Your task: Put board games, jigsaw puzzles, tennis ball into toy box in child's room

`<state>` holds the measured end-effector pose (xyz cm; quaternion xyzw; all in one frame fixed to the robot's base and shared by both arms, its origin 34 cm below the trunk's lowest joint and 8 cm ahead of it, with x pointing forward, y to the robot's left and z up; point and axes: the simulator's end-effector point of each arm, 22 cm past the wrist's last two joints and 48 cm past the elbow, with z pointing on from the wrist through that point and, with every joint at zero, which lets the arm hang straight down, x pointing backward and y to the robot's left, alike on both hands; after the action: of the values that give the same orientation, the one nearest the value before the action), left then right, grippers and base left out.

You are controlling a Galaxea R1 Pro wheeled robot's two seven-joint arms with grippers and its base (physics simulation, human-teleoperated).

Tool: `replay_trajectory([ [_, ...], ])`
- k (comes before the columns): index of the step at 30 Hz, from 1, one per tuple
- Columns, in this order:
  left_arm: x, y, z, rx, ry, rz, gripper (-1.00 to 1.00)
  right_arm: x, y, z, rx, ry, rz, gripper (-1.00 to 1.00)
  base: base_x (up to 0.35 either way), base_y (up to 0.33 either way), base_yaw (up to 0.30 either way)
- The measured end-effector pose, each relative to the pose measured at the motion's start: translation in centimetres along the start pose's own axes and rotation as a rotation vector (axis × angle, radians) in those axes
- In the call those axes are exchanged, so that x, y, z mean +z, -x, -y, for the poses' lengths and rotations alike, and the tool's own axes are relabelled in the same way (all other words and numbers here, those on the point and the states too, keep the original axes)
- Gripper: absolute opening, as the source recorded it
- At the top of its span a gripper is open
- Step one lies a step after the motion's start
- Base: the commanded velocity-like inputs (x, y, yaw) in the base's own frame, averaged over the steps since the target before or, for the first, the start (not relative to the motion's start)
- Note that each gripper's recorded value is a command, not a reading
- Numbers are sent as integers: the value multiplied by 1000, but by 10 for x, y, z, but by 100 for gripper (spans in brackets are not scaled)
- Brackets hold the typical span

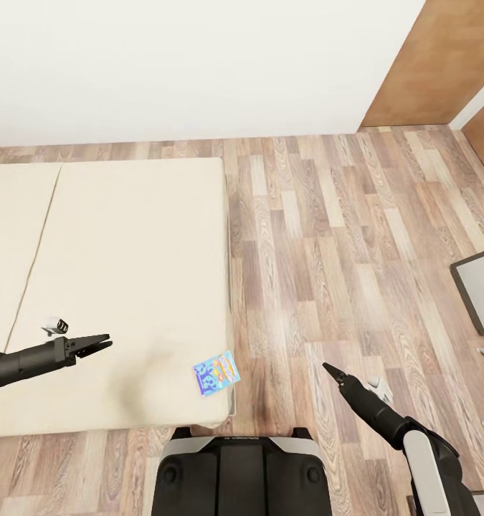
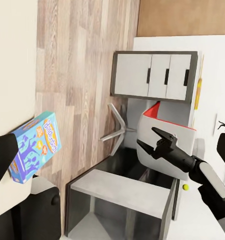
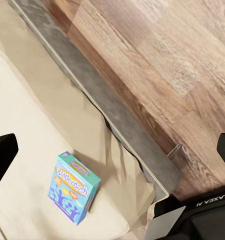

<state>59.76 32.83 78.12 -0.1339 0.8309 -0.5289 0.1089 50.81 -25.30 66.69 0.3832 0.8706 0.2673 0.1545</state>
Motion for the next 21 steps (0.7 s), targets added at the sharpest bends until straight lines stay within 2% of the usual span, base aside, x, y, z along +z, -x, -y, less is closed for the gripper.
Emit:
replay_trajectory([
  [21, -1, 3, 6, 11, -5, 5, 100, -2, 3, -6, -5, 10, 7, 100, -31, 0, 0],
])
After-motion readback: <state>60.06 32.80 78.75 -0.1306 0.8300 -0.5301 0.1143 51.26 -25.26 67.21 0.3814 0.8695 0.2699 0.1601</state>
